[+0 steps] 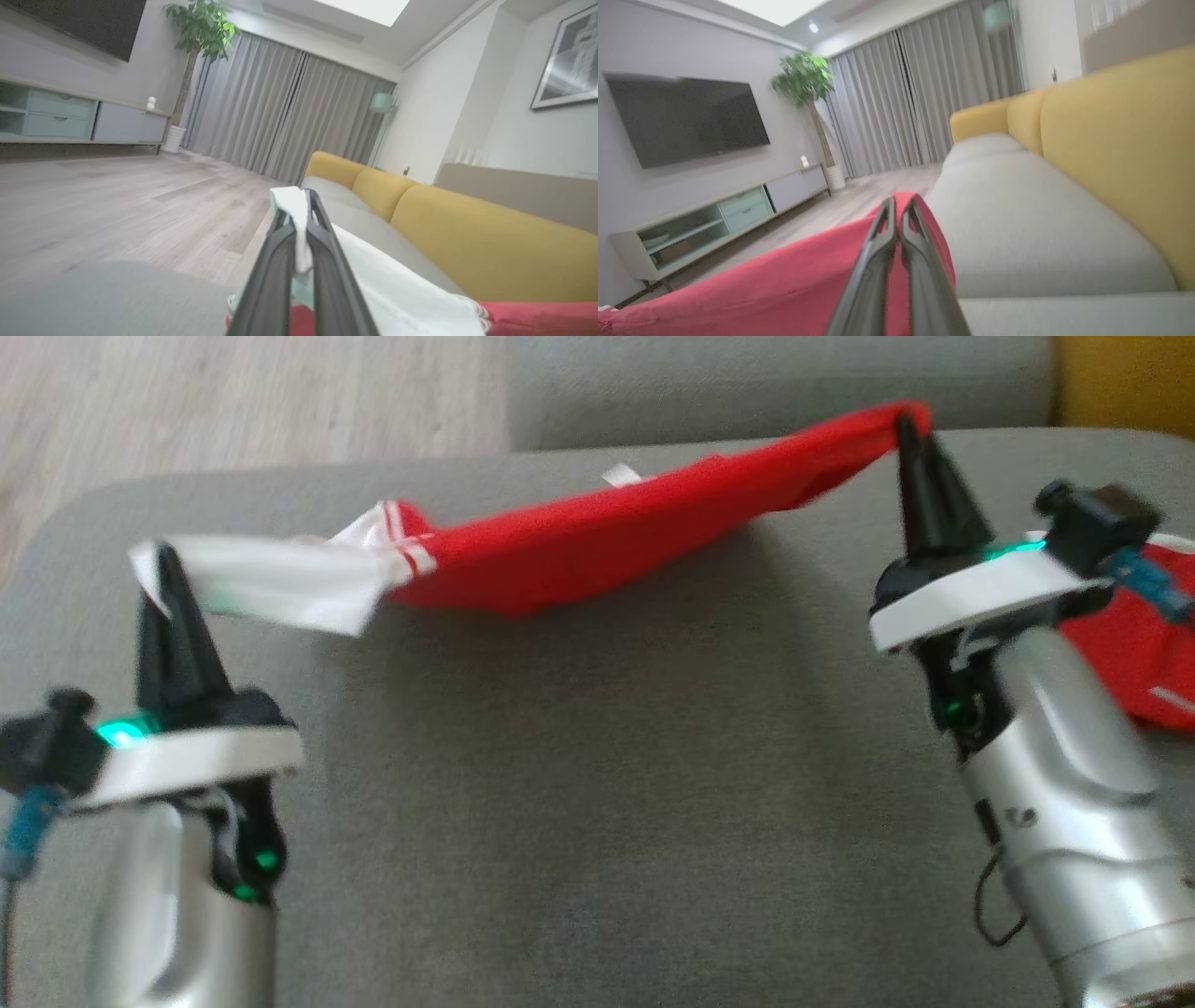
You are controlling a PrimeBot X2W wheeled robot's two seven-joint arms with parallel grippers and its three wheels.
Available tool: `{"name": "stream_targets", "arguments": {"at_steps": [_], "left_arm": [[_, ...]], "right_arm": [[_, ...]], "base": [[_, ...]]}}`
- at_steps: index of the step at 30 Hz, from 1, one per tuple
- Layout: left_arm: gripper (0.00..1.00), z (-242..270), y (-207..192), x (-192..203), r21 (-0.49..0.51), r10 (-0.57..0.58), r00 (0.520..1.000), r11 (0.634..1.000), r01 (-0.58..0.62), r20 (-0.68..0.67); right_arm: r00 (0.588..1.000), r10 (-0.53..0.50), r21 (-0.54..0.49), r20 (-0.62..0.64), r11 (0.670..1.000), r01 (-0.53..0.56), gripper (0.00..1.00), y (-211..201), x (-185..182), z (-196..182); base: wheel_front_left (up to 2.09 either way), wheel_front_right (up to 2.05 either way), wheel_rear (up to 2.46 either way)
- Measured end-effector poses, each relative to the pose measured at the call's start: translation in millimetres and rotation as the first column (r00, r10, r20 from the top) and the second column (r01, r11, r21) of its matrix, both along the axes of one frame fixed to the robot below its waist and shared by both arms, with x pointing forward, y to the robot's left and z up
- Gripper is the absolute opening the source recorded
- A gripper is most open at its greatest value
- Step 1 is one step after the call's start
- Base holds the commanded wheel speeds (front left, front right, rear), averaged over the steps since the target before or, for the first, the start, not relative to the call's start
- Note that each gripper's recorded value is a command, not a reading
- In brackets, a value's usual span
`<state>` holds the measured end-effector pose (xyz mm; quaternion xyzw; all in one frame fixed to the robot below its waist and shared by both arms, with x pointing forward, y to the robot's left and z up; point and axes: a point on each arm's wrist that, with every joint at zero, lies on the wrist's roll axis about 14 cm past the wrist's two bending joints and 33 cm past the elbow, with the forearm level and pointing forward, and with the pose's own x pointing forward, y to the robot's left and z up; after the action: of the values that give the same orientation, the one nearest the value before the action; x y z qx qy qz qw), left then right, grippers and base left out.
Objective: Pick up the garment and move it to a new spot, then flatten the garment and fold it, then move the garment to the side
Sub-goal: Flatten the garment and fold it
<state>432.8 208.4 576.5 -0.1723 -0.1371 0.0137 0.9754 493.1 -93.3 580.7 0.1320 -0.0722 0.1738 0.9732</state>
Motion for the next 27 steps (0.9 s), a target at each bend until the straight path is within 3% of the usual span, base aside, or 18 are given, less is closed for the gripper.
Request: {"name": "stream_targets", "arguments": {"at_steps": [8, 14, 16, 22, 27], "left_arm": [[0.00, 111.0, -15.1, 4.9, -0.006, -0.079, 0.971, 0.997, 0.083, 0.227], [0.00, 194.6, -26.7, -14.2, 0.030, -0.111, 0.904, 0.994, 0.108, 0.413], [0.00, 212.7, -25.1, -23.7, 0.020, -0.098, 0.883, 0.995, 0.100, 0.458], [0.00, 247.3, -33.3, -54.6, 0.025, -0.110, 0.824, 0.993, 0.116, 0.556], [0.00, 253.4, -37.1, -73.7, 0.033, -0.119, 0.811, 0.992, 0.123, 0.572]], "right_arm": [[0.959, -0.015, -0.092, 0.283, 0.995, 0.042, 0.00, -29.4, -32.3, 92.7], [0.898, -0.013, -0.174, 0.439, 0.980, 0.100, 0.00, -40.6, -57.4, 147.8], [0.876, -0.010, -0.218, 0.482, 0.967, 0.131, 0.00, -44.7, -66.3, 160.3], [0.833, -0.036, -0.214, 0.553, 0.959, 0.184, 0.00, -56.5, -91.2, 188.6], [0.842, -0.064, -0.223, 0.535, 0.951, 0.214, 0.00, -66.5, -105.4, 179.2]], "base": [[0.00, 0.00, 0.00], [0.00, 0.00, 0.00], [0.00, 0.00, 0.00], [0.00, 0.00, 0.00], [0.00, 0.00, 0.00]]}}
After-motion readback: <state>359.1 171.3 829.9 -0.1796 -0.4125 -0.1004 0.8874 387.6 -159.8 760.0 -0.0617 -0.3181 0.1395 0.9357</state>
